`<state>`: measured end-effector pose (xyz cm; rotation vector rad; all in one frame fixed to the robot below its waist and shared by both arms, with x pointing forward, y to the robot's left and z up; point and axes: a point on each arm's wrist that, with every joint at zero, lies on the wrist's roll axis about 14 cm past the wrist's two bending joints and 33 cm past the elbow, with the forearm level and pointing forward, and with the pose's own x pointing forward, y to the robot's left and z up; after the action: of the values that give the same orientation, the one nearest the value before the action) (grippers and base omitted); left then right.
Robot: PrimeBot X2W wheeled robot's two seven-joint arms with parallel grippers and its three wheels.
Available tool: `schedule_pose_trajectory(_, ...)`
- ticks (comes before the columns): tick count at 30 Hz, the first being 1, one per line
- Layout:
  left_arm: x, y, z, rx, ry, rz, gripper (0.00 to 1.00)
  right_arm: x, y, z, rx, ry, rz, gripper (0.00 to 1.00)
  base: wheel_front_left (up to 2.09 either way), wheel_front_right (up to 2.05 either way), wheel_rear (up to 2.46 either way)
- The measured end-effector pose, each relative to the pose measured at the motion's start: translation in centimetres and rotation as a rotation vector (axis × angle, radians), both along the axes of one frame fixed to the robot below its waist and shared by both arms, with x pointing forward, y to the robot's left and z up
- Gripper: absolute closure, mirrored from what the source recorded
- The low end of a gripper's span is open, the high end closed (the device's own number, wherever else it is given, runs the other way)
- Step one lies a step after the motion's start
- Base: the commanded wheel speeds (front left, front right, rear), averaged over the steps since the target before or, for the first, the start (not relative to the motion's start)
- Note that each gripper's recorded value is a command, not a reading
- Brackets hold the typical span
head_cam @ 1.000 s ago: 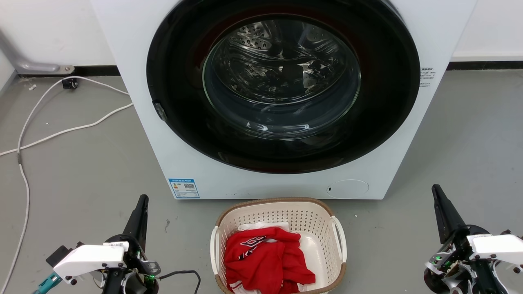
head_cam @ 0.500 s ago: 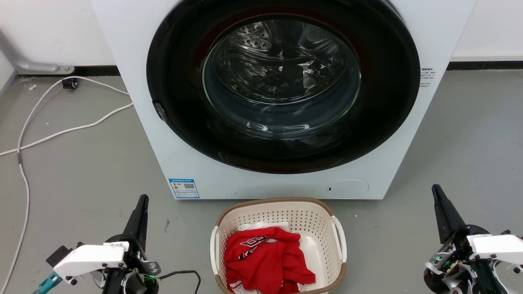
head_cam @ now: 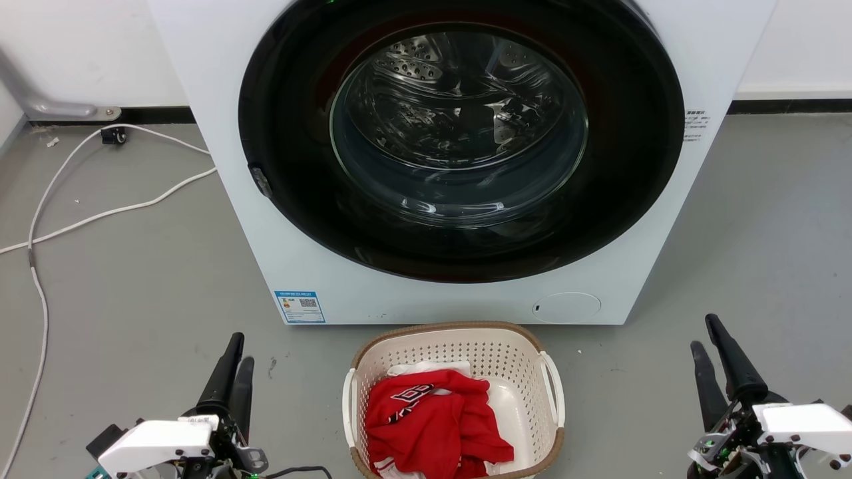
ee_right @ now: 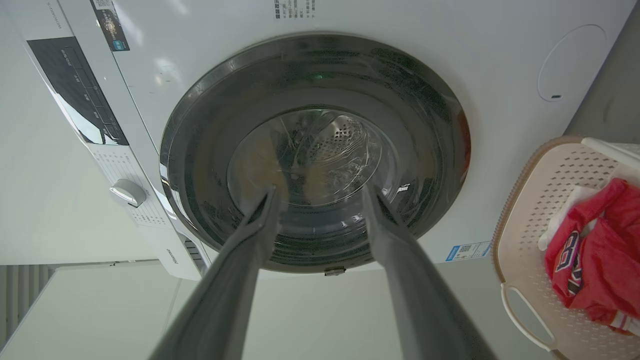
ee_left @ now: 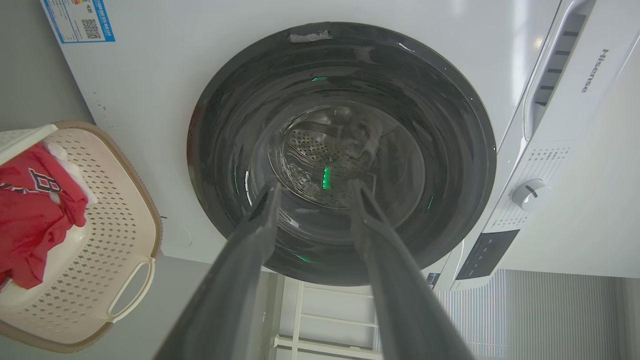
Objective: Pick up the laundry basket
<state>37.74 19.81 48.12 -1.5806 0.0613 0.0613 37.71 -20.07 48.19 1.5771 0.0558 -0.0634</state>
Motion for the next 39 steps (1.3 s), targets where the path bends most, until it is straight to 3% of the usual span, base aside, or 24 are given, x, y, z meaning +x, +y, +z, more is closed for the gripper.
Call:
schedule_pose_trajectory(9,0.0,-0.4,0.3,0.014,-0.009,0.012,0.00,-0.1,0.5,0.1,-0.027,-0.001,-0.009,0.00,0.00,0.00,0.00)
schedule_pose_trajectory(15,0.2,-0.5,1.1,0.091,-0.031,0.014,0.00,0.1,0.3,0.8,-0.108,-0.021,-0.020,0.00,0.00,0.00,0.00)
schedule_pose_trajectory(30,0.4,-0.8,2.6,0.430,-0.069,0.005,0.00,0.2,1.1,2.4,-0.559,-0.069,0.018,0.00,0.00,0.00,0.00)
schedule_pose_trajectory(39,0.5,-1.9,2.8,0.637,-0.075,-0.026,0.00,0.2,1.2,2.7,-0.752,-0.081,0.025,0.00,0.00,0.00,0.00)
